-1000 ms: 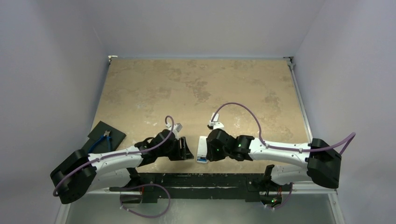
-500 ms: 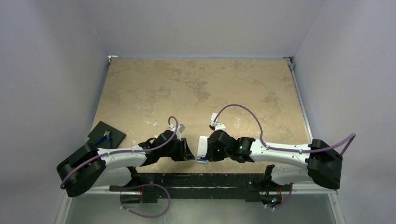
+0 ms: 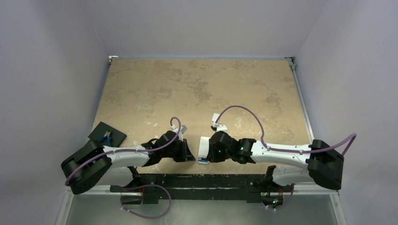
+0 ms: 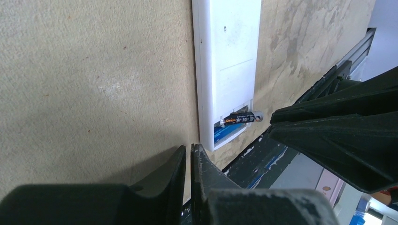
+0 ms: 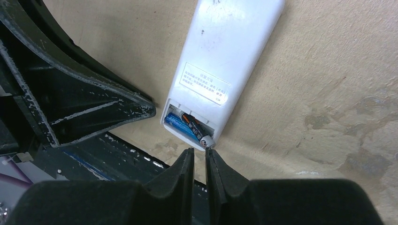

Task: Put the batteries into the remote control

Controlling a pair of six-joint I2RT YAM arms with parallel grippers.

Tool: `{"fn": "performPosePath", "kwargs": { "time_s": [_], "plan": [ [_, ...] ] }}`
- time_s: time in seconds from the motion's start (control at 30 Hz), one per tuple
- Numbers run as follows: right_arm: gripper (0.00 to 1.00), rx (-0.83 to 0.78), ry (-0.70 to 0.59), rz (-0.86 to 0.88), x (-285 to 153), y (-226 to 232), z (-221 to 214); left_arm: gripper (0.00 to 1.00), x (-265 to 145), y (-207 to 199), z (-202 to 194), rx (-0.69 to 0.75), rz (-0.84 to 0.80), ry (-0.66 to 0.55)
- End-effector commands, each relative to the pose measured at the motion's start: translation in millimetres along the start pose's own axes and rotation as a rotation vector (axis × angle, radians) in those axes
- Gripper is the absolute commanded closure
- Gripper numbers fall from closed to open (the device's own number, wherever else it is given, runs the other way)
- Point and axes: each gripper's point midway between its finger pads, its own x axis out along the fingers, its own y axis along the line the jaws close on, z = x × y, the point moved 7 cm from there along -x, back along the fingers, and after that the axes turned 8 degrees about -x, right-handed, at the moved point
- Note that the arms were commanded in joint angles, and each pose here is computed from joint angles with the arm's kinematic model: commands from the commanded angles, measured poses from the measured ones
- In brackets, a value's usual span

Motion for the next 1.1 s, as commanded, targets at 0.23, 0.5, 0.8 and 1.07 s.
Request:
{"fn": "performPosePath", "kwargs": {
  "time_s": [0.23, 0.5, 0.8, 1.07],
  "plan": [
    [0.78, 0.042, -0.024, -0.011, 6.0, -1.6, 0.7, 0.98, 4.5, -5.1, -0.1, 0.001, -0.037, 0.002],
    [0.78, 0.042, -0.025, -0.037, 6.4, -4.1, 0.9, 1.0, 6.9, -6.2, 0.0, 0.002, -0.037, 0.004],
    [0.79, 0.043, -0.023, -0.031, 8.9, -2.3, 1.3, 1.0, 10.2, -8.1, -0.4, 0.005, -0.038, 0.012],
    [0.81, 0.033, -0.022, -0.026, 12.2, -0.2, 2.4, 1.0, 11.5, -10.8, 0.0, 0.008, -0.039, 0.011]
  ]
}}
